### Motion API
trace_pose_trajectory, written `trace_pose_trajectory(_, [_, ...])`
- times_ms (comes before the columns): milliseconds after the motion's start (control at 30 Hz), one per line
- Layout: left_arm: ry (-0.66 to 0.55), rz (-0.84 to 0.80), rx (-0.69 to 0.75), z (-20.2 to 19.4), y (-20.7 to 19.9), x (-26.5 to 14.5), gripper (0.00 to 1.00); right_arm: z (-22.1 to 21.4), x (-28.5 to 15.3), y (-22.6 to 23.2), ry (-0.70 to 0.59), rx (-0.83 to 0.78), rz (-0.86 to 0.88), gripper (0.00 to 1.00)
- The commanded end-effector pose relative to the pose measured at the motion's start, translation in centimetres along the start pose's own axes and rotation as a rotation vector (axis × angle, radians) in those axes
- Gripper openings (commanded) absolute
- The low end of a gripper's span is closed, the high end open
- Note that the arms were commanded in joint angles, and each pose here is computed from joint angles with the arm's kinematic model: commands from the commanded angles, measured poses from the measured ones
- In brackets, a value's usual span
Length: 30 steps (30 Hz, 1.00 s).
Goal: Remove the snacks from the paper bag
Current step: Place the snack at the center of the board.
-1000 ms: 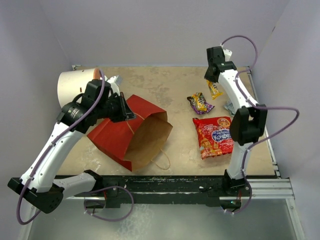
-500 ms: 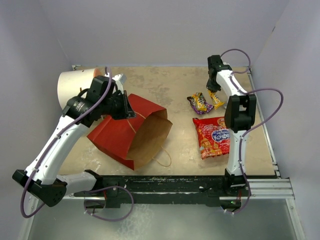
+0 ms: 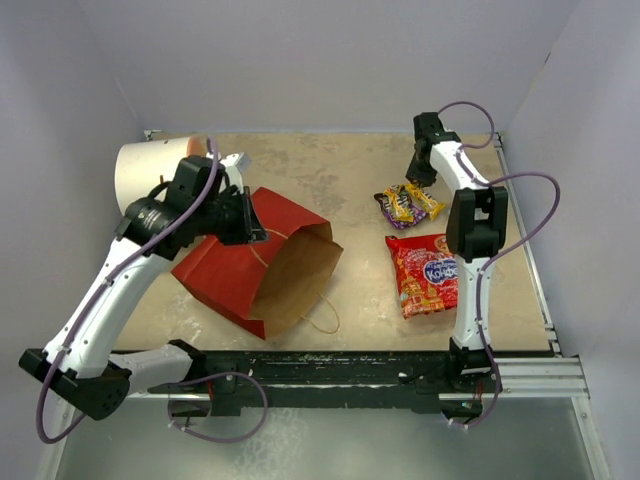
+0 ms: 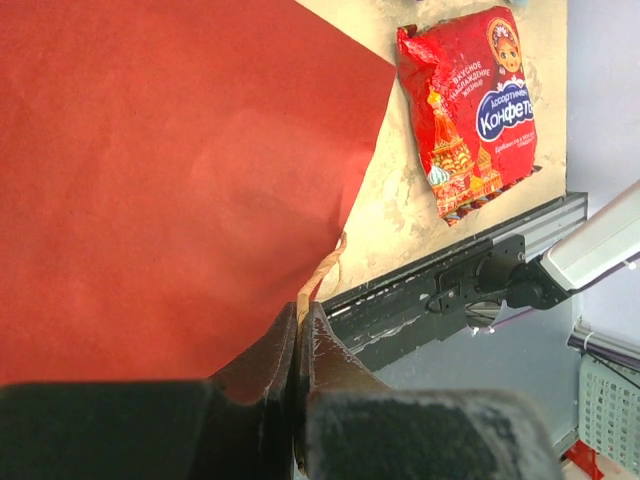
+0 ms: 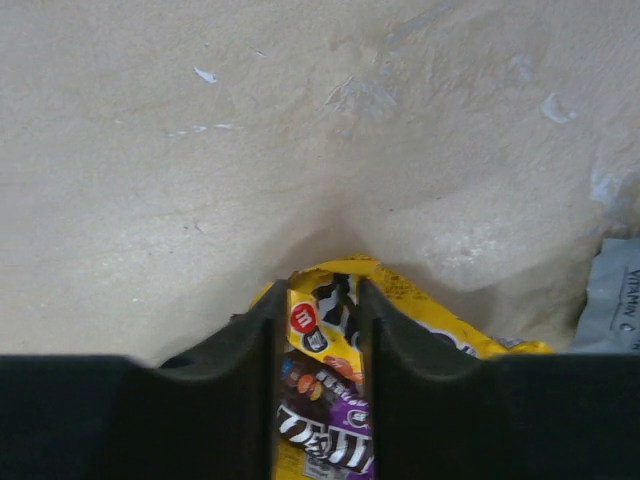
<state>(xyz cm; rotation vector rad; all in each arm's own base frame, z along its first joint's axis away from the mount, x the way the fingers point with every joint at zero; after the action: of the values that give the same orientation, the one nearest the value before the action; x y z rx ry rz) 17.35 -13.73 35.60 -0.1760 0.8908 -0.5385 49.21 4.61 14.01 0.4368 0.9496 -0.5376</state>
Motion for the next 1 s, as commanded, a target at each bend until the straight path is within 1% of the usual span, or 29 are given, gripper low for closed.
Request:
trace_pose_trajectory(0, [-0.029,-0.002,-0.014,-1.2,-0.1,-2.4,0.00,1.3,-3.1,0.9,-0.018,0.014,0.119,0.45])
trace_pose_trajectory(33, [-0.030,0.002,-0.020,-1.5,-0.1,-2.8,0.00,1.4,-3.6,0.9,-0.020,0.011,0.130,0.52])
trace_pose_trajectory(67, [-0.036,0.005,-0.024,-1.8,0.0,-3.3,0.00,1.6,-4.3,0.8,-0.025,0.011,0.139,0.57])
trace_pose_trajectory(167, [-0.055,0.023,-0.036,-2.7,0.1,-4.6,0.00,1.8,-6.9,0.2,-0.031,0.016,0.176,0.66])
trace_pose_trajectory(300, [-0.074,0.052,-0.046,-3.7,0.4,-5.7,0.00,1.1,-10.9,-1.6,-0.033,0.008,0.206,0.70])
trace_pose_trajectory(467, [-0.113,0.061,-0.051,-4.1,0.5,-6.5,0.00,-2.1,-15.6,-4.7,0.019,0.016,0.297,0.71])
trace_pose_trajectory(600, [-0.129,0.059,-0.049,-4.3,0.5,-6.6,0.00,-7.3,-18.8,-6.3,0.107,-0.007,0.459,0.71])
trace_pose_trajectory(667, [-0.129,0.054,-0.044,-4.3,0.5,-6.6,0.00,-9.8,-21.5,-6.2,0.090,-0.059,0.547,0.71])
trace_pose_trajectory(767, [-0.126,0.046,-0.039,-4.4,0.4,-6.7,0.00,-14.3,-26.2,-4.9,0.057,-0.203,0.716,0.71])
trace_pose_trajectory(867, [-0.128,0.043,-0.039,-4.5,0.4,-6.8,0.00,-17.0,-30.5,-4.9,0.041,-0.275,0.891,0.72])
trace_pose_trajectory(933, [-0.127,0.043,-0.044,-4.6,0.5,-6.8,0.00,-18.2,-33.6,-5.1,0.020,-0.291,1.065,0.74])
trace_pose_trajectory(967, [-0.129,0.040,-0.047,-4.6,0.4,-6.8,0.00,-19.0,-34.7,-5.1,0.024,-0.311,1.153,0.78])
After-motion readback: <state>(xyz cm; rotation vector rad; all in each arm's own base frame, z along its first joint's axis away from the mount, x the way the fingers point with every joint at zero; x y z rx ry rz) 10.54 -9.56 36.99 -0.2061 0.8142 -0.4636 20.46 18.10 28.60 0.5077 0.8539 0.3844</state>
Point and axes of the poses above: each gripper's point midway between its finger pads, its own x axis out along the fingers, its own y axis along the line the jaws close on, z = x × y, the point moved 10 cm from there along -x, back along the fingers, and after that the axes turned 14 degrees about x, right-handed, at the moved point
